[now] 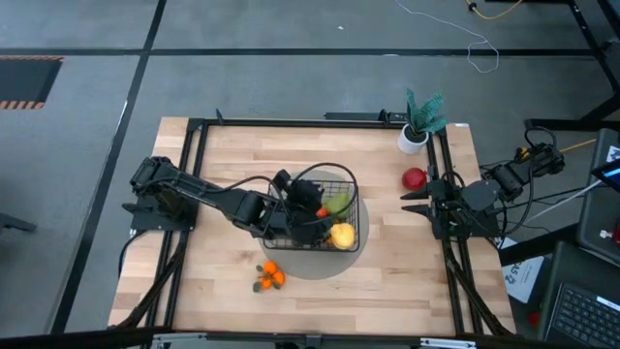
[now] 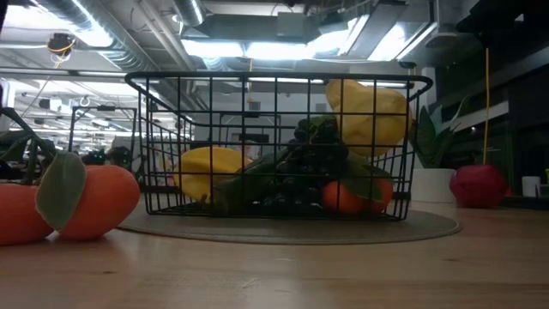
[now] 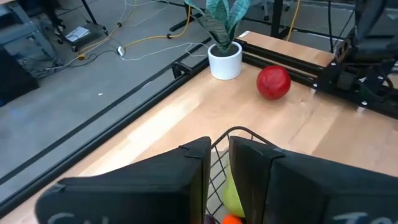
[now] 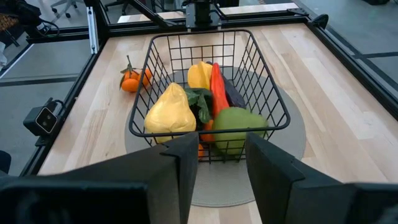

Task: Build produce basket
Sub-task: Put the tangerines into the black wire basket

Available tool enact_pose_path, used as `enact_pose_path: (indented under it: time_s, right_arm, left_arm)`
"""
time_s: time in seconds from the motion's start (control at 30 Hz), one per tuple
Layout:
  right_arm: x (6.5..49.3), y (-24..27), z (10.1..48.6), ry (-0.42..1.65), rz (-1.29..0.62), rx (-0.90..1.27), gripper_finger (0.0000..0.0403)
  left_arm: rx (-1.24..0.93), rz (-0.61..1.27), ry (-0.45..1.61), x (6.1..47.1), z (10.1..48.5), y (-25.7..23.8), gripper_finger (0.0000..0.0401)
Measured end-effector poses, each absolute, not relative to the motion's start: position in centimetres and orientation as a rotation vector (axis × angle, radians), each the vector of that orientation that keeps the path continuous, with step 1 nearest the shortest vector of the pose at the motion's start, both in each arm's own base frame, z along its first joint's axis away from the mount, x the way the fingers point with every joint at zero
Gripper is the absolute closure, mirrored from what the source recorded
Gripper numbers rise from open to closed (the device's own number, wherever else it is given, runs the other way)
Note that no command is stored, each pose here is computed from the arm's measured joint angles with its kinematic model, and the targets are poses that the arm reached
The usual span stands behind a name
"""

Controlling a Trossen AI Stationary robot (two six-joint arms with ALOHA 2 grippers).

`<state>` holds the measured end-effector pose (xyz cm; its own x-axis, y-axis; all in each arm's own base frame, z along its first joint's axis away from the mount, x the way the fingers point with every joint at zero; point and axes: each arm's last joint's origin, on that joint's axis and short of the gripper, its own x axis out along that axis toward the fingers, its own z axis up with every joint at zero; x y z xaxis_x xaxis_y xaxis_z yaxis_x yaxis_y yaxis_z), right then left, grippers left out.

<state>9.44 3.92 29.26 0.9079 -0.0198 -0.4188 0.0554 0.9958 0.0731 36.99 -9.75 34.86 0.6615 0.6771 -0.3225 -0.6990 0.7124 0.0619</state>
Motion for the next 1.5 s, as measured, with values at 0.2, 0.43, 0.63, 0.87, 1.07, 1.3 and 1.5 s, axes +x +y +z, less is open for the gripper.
enact_pose_path:
  time_s: [0.2, 0.43, 0.63, 0.87, 1.07, 1.3, 1.5]
  right_arm:
    - [9.4, 3.9, 29.3, 0.431, -0.039, 0.084, 0.0279]
    - [9.4, 3.9, 29.3, 0.431, -0.04, 0.087, 0.0279]
    - [9.4, 3.9, 29.3, 0.431, -0.04, 0.09, 0.0279]
    - [9.4, 3.9, 29.3, 0.43, -0.04, 0.09, 0.0279]
    - [9.4, 3.9, 29.3, 0.43, -0.04, 0.088, 0.0279]
    - [9.4, 3.9, 29.3, 0.43, -0.041, 0.088, 0.0279]
    - [9.4, 3.9, 29.3, 0.43, -0.041, 0.086, 0.0279]
  left_arm:
    - [-0.077, 0.757, 0.345, 37.0, 34.8, -9.9, 0.0353]
    - [-0.132, 0.601, 0.417, 37.1, 34.6, -10.6, 0.0353]
    - [-0.299, 0.304, 0.655, 35.9, 33.4, -13.1, 0.0352]
    - [-0.448, 0.178, 0.868, 33.0, 31.9, -18.2, 0.0353]
    - [-0.413, 0.105, 0.907, 30.8, 30.6, -23.1, 0.0357]
    - [-0.347, 0.105, 0.941, 29.9, 27.0, -27.3, 0.0357]
    - [-0.403, 0.254, 1.02, 30.0, 23.8, -28.0, 0.0357]
